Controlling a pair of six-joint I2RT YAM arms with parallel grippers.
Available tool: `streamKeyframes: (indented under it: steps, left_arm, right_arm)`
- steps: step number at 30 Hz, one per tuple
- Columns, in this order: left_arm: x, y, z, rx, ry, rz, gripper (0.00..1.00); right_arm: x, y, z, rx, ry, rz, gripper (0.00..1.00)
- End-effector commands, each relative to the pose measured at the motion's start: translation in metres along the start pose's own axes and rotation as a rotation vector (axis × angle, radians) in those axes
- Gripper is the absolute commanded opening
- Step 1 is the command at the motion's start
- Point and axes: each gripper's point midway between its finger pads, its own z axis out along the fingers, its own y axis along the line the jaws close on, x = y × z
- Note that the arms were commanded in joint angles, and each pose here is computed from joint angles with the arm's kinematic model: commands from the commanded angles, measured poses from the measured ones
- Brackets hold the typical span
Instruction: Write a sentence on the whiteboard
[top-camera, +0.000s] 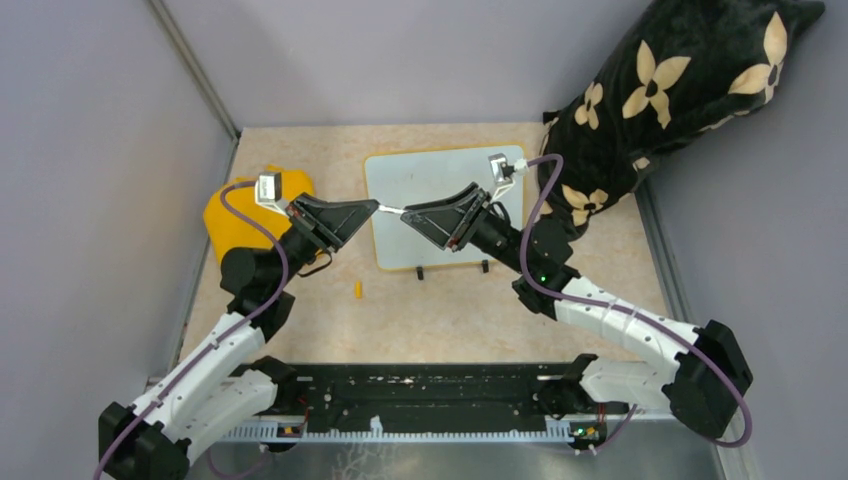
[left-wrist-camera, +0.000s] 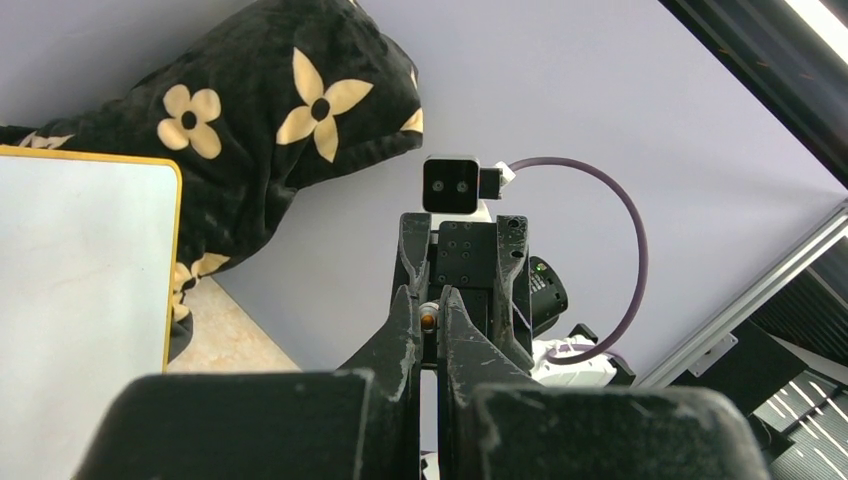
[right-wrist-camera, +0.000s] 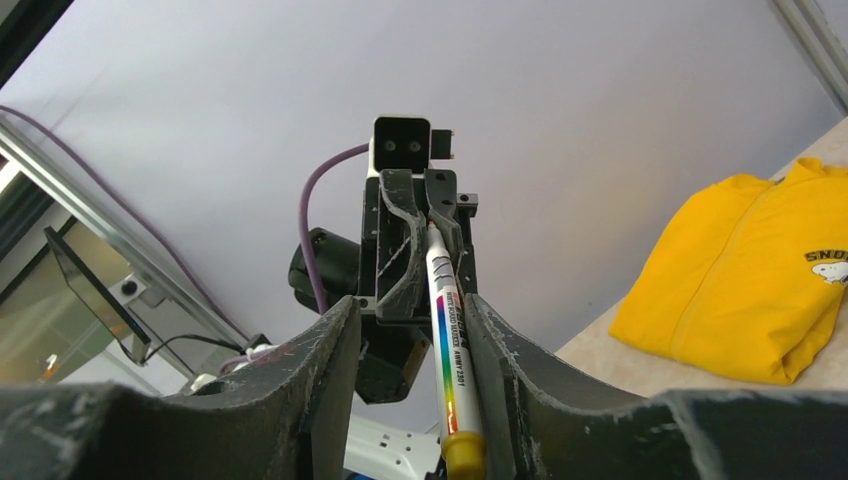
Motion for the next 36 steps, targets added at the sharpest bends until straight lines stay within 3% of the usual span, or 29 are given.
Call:
streamKeyframes:
  steps: [1, 6, 14, 23, 36]
  left_arm:
    - [-0.004, -0.002, 0.0, -0.002, -0.014, 0.015, 0.0]
    - [-0.002, -0.003, 0.0, 0.002, -0.004, 0.006, 0.0]
    - [0.001, -0.005, 0.001, 0.002, 0.019, -0.004, 0.0]
    - [0.006, -0.004, 0.002, 0.008, 0.05, -0.009, 0.0]
    - [0.011, -0.005, 0.006, 0.024, 0.084, -0.02, 0.0]
  right_arm:
    - [-0.018, 0.028, -0.007, -0.084, -0.05, -0.041, 0.41]
    - [-0.019, 0.025, -0.01, -0.069, -0.057, -0.043, 0.4]
    - [-0.019, 0.023, -0.011, -0.058, -0.058, -0.04, 0.5]
    - [-0.018, 0.023, -0.008, -0.066, -0.045, -0.037, 0.44]
    - [-0.016, 0.02, -0.006, -0.054, -0.035, -0.036, 0.44]
